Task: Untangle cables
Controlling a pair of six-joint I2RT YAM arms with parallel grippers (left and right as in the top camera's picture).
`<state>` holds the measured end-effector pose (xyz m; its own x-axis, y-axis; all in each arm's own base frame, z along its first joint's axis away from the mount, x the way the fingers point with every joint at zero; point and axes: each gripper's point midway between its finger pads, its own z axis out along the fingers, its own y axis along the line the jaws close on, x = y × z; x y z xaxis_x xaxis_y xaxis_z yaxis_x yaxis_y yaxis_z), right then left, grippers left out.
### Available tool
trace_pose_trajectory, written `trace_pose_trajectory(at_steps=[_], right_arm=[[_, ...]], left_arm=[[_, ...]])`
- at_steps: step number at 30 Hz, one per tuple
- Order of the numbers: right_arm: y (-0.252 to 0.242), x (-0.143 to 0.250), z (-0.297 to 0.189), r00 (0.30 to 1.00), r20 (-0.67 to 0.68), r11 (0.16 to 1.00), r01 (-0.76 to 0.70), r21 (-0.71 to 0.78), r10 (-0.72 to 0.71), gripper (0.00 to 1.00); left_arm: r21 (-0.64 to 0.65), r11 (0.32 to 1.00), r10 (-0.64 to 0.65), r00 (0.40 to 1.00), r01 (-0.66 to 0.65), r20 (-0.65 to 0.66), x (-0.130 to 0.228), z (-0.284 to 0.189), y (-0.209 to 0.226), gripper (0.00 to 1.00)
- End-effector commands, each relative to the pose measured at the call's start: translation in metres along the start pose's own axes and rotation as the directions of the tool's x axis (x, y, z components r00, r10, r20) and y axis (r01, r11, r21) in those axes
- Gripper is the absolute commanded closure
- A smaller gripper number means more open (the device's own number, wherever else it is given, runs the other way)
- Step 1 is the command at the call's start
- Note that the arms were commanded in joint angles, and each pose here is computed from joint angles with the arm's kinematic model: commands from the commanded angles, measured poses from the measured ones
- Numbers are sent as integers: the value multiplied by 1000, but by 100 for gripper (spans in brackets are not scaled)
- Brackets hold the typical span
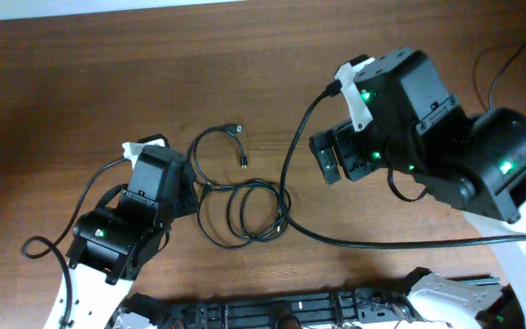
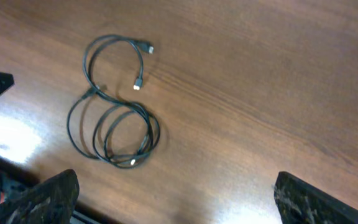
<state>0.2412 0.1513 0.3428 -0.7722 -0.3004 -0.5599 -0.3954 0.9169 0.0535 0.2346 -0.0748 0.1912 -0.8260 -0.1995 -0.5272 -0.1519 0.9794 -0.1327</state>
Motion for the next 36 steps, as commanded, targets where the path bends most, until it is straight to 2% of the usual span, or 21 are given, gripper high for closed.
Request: trace_pose_trajectory(at_steps=[1, 4, 8, 15, 20, 24, 29, 36], right_arm=[[0, 7, 20, 998, -19, 998, -56, 12, 56, 1], [14, 2, 49, 996, -11, 994, -89, -59, 88, 1], [16, 9, 78, 989, -35, 987, -148, -57, 146, 1], [49, 30, 134, 976, -168, 963, -172, -207, 139, 1], [57, 19, 154, 977, -163, 956, -174, -235, 137, 0], [58, 4, 165, 952, -146, 928, -296, -228, 268, 2], [61, -10, 178, 902, -138, 875, -430, -222, 408, 2], [68, -13, 201, 884, -169, 853, -466, -234, 436, 3]], left_arm=[[1, 1000, -7, 1000, 7, 14, -3, -1, -1, 1], [20, 1000, -11, 1000, 10, 19, -5, -1, -5, 1], [59, 998, -8, 1000, 9, -13, 1, -2, -12, 1], [68, 998, -8, 1000, 9, -19, 2, -2, -13, 1], [50, 999, -4, 1000, 6, -27, 4, -2, -9, 0], [-18, 1000, -4, 1000, 4, 11, -2, -2, 3, 10], [-47, 999, -12, 997, 15, 75, -10, -11, 12, 12], [-17, 1000, -18, 982, 21, 188, -18, -39, 22, 12]])
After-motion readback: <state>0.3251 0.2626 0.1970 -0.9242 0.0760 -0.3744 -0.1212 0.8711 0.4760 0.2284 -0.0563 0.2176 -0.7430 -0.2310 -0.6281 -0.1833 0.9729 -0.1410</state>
